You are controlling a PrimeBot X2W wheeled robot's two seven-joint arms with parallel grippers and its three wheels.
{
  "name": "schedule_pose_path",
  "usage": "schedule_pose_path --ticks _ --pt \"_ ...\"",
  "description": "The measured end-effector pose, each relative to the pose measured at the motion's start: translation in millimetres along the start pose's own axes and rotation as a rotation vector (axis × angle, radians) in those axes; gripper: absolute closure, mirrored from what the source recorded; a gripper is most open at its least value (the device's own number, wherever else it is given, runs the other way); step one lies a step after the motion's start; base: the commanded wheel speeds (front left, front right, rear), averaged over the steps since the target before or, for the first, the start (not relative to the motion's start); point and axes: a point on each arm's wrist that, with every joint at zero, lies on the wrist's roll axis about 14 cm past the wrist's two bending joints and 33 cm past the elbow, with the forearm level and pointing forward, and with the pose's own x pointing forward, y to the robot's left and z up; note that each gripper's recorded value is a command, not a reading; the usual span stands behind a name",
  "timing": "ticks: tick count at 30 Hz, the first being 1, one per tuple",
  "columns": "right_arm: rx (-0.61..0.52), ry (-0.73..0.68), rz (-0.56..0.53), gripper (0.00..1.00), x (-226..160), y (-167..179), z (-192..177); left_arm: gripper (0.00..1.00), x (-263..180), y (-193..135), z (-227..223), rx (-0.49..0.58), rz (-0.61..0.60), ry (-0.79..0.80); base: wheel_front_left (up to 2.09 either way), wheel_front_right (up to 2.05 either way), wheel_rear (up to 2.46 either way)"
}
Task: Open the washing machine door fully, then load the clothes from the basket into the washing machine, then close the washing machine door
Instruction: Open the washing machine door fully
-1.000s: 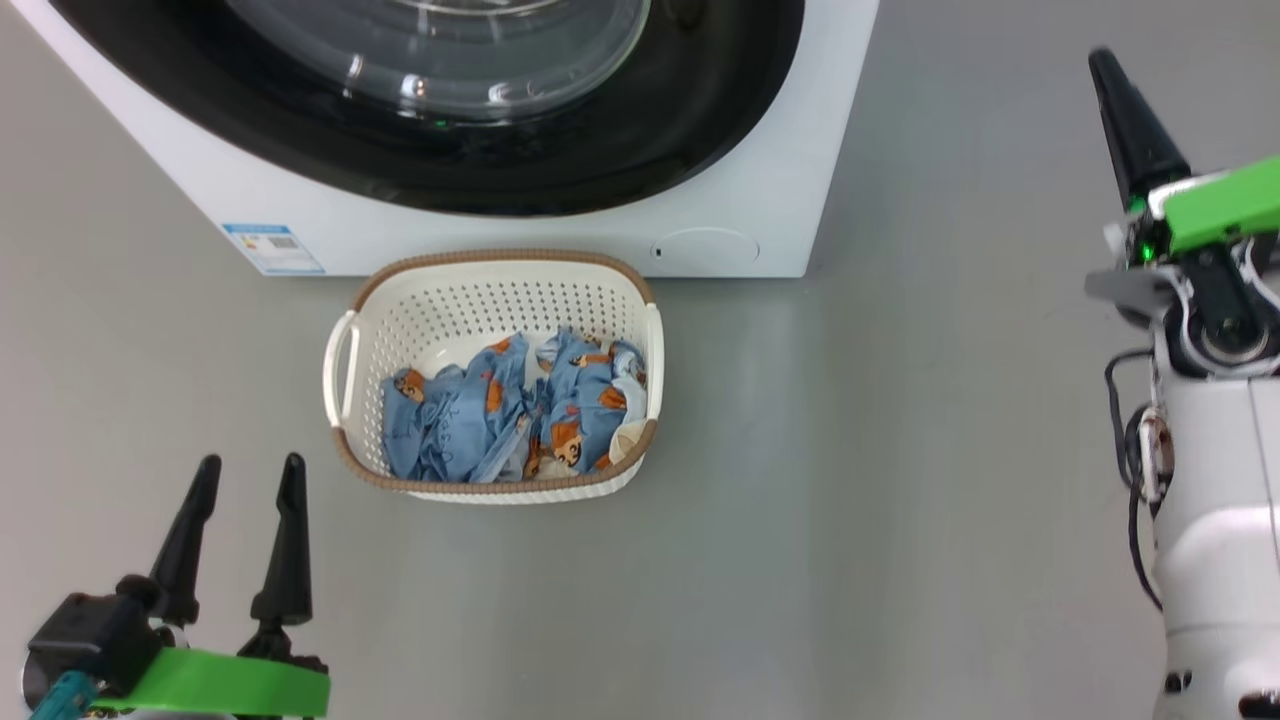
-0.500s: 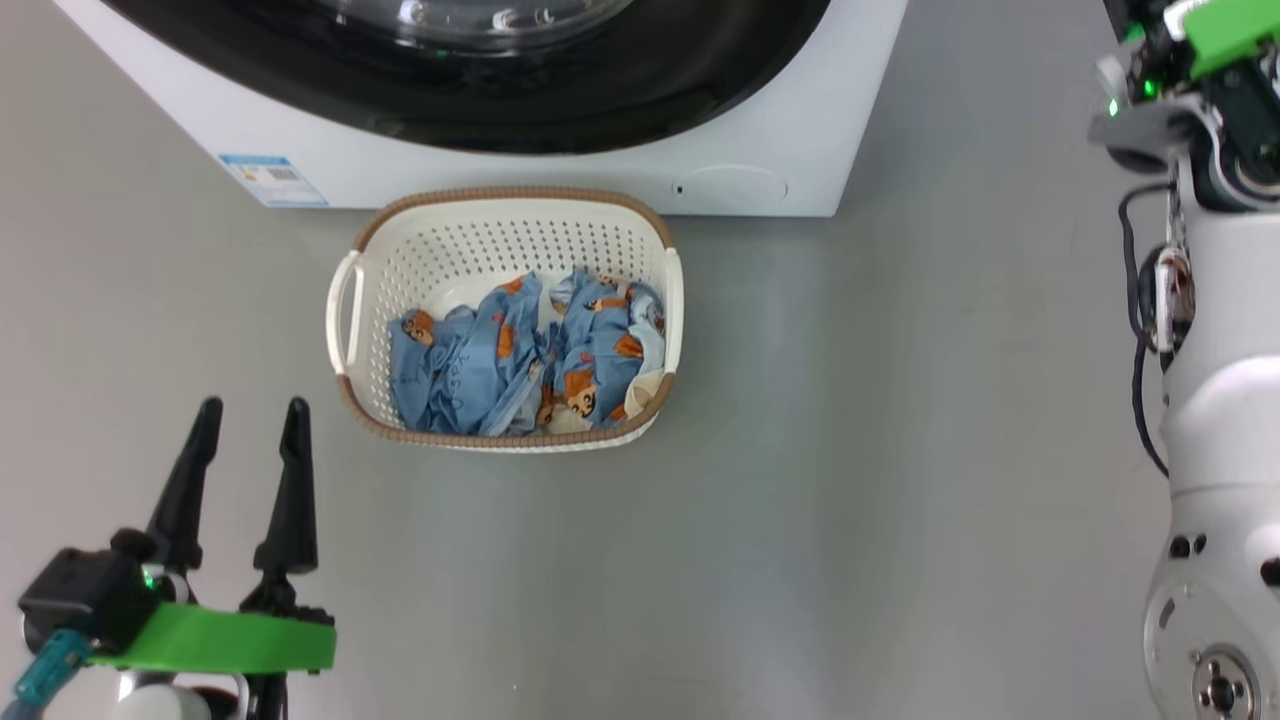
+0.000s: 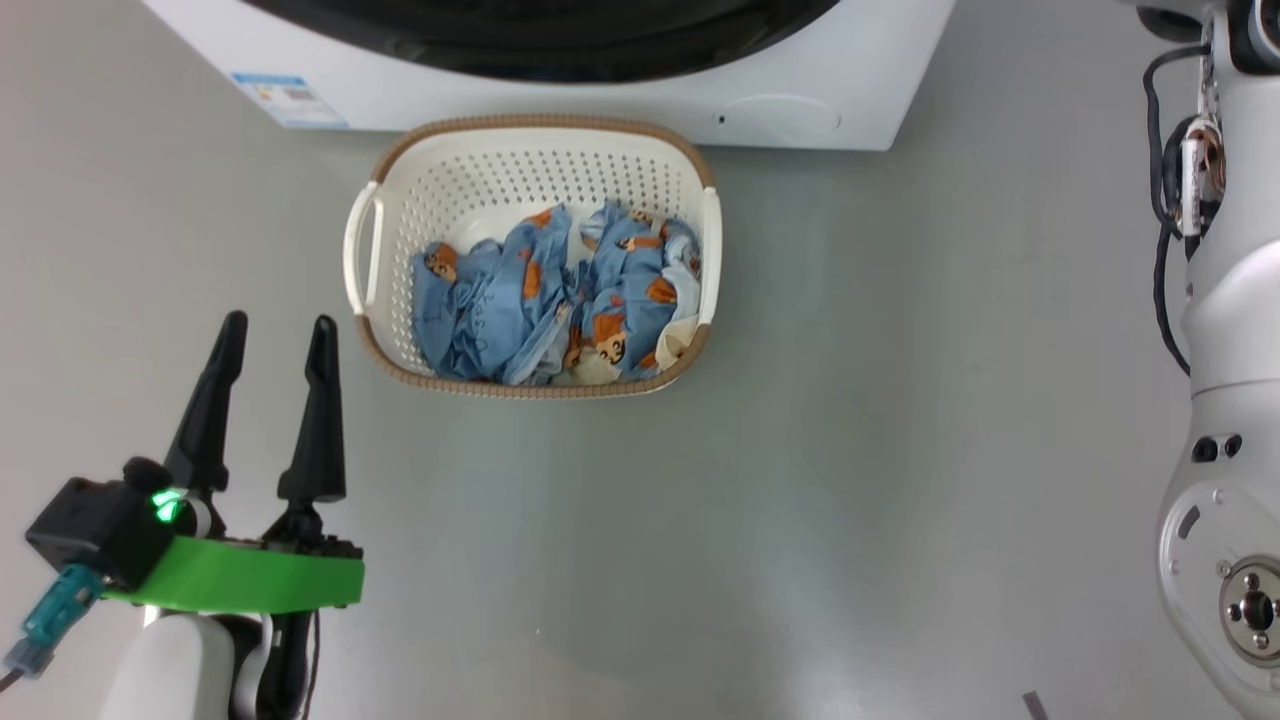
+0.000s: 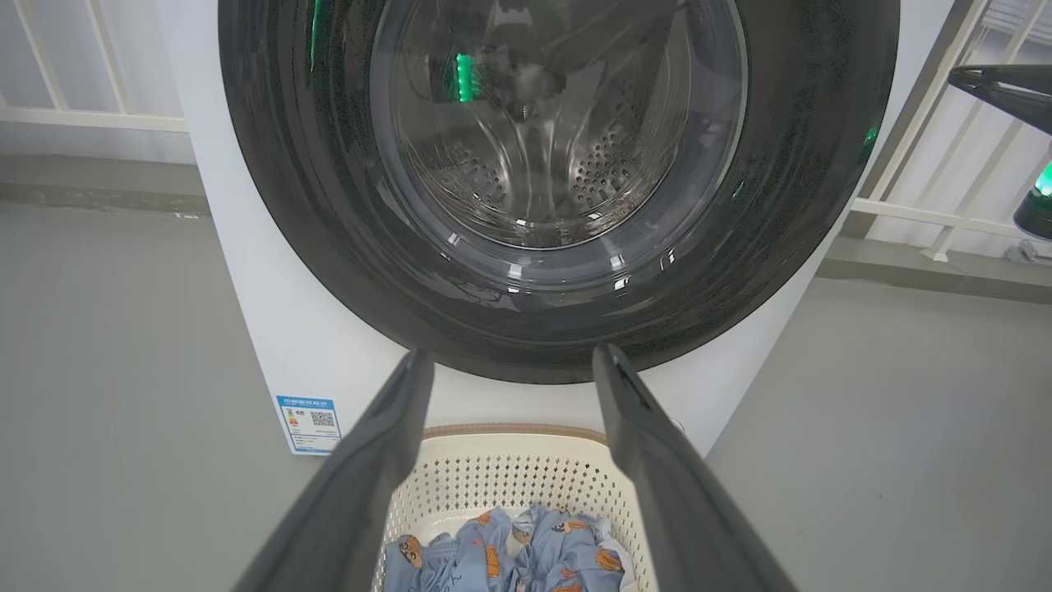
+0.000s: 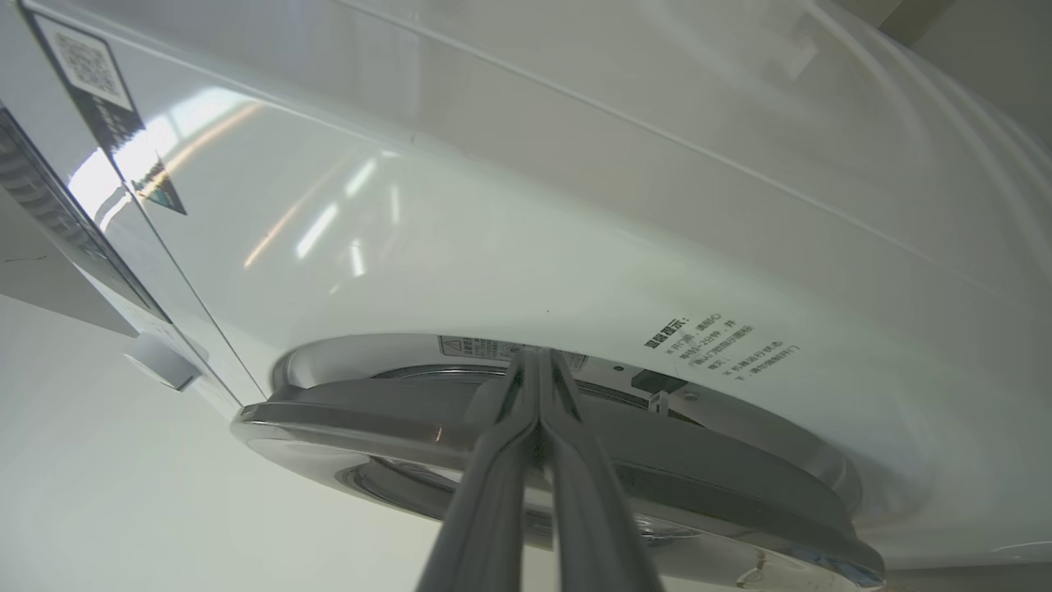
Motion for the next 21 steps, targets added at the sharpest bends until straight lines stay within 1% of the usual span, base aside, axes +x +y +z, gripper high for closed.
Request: schedule_pose_path --ticks 8,21 --pt "-0.001 0.055 -0.028 1.00 22 -17 -22 0.00 5 1 -9 -0.013 0.008 0.018 0.00 0.00 0.00" --pt "0.018 0.094 -0.034 1.00 48 -20 -48 0.00 8 3 -5 -0.024 0.023 0.005 0.00 0.00 0.00"
